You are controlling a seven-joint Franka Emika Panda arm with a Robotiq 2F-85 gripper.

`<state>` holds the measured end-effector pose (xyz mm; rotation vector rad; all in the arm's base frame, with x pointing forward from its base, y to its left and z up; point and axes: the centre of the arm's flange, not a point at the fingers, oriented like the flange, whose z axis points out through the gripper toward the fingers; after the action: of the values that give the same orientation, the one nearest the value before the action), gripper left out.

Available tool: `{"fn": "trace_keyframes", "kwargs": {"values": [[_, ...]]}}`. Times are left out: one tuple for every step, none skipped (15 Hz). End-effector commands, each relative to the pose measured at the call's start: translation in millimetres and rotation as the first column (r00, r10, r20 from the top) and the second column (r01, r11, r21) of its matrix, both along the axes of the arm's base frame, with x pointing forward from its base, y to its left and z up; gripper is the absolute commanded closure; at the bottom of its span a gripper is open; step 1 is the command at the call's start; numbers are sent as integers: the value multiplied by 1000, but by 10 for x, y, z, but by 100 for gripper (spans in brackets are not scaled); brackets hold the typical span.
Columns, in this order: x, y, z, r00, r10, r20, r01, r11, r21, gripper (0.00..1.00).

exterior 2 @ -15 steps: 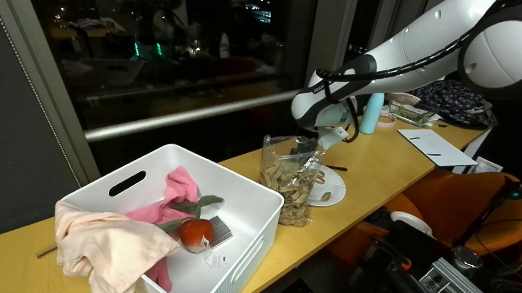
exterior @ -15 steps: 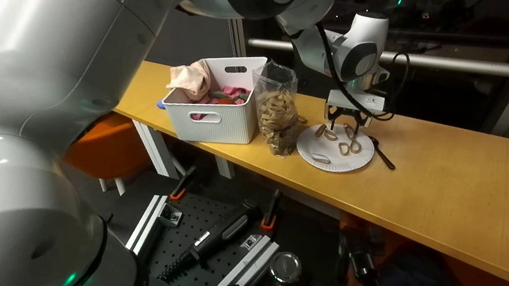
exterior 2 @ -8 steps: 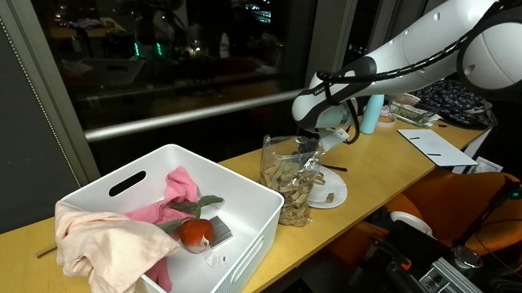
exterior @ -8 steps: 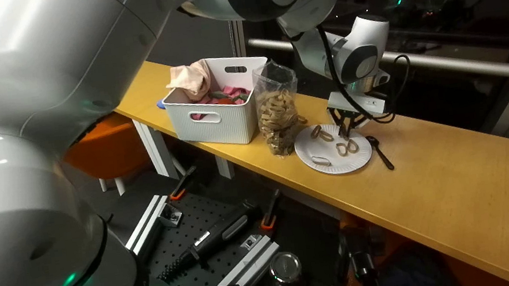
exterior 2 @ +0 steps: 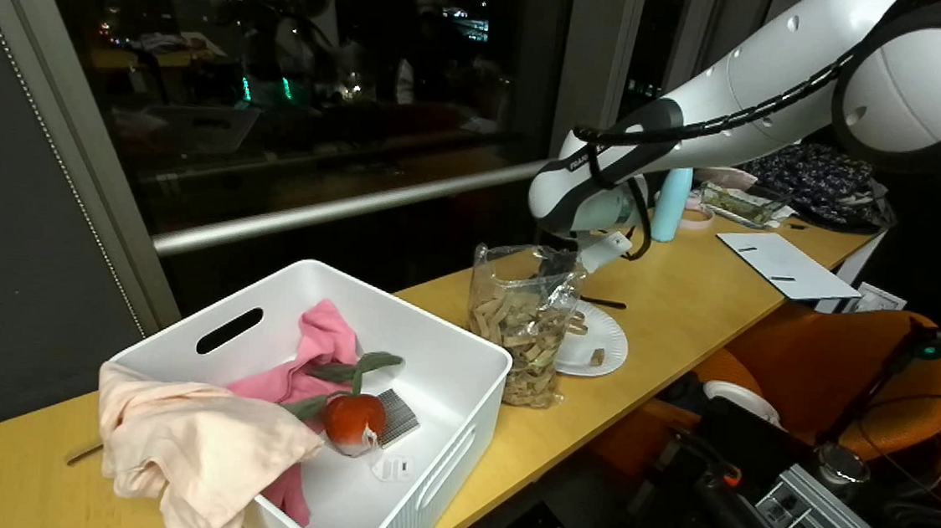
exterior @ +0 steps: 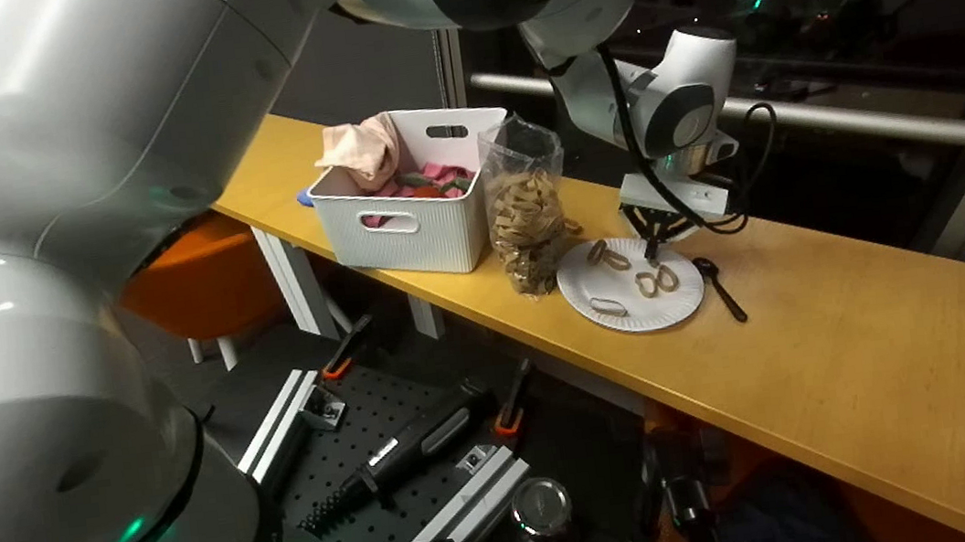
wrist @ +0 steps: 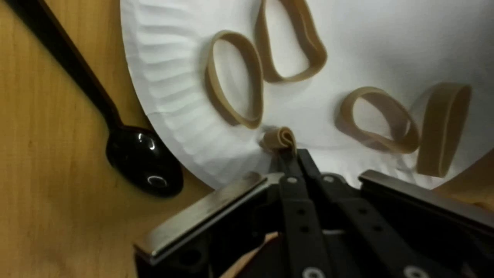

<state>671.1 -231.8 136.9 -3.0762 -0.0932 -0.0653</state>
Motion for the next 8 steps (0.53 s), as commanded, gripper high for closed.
{"fn": "trace_keyframes", "kwargs": {"values": [[-193, 104, 191, 1000, -16, 13, 16, 999, -36, 99], [-216, 127, 220, 1000, -17, 19, 18, 999, -41, 99], [-239, 156, 253, 1000, -18, 26, 19, 999, -48, 99], [-256, 184, 279, 999, -18, 29, 20, 998, -53, 99], [-271, 213, 314, 999, -17, 36, 19, 998, -62, 99], [-286, 250, 354, 999, -14, 41, 17, 997, -70, 99], [-293, 301, 399, 999, -11, 46, 14, 997, -78, 99], [-298, 328, 445, 999, -5, 52, 9, 996, -88, 99]]}}
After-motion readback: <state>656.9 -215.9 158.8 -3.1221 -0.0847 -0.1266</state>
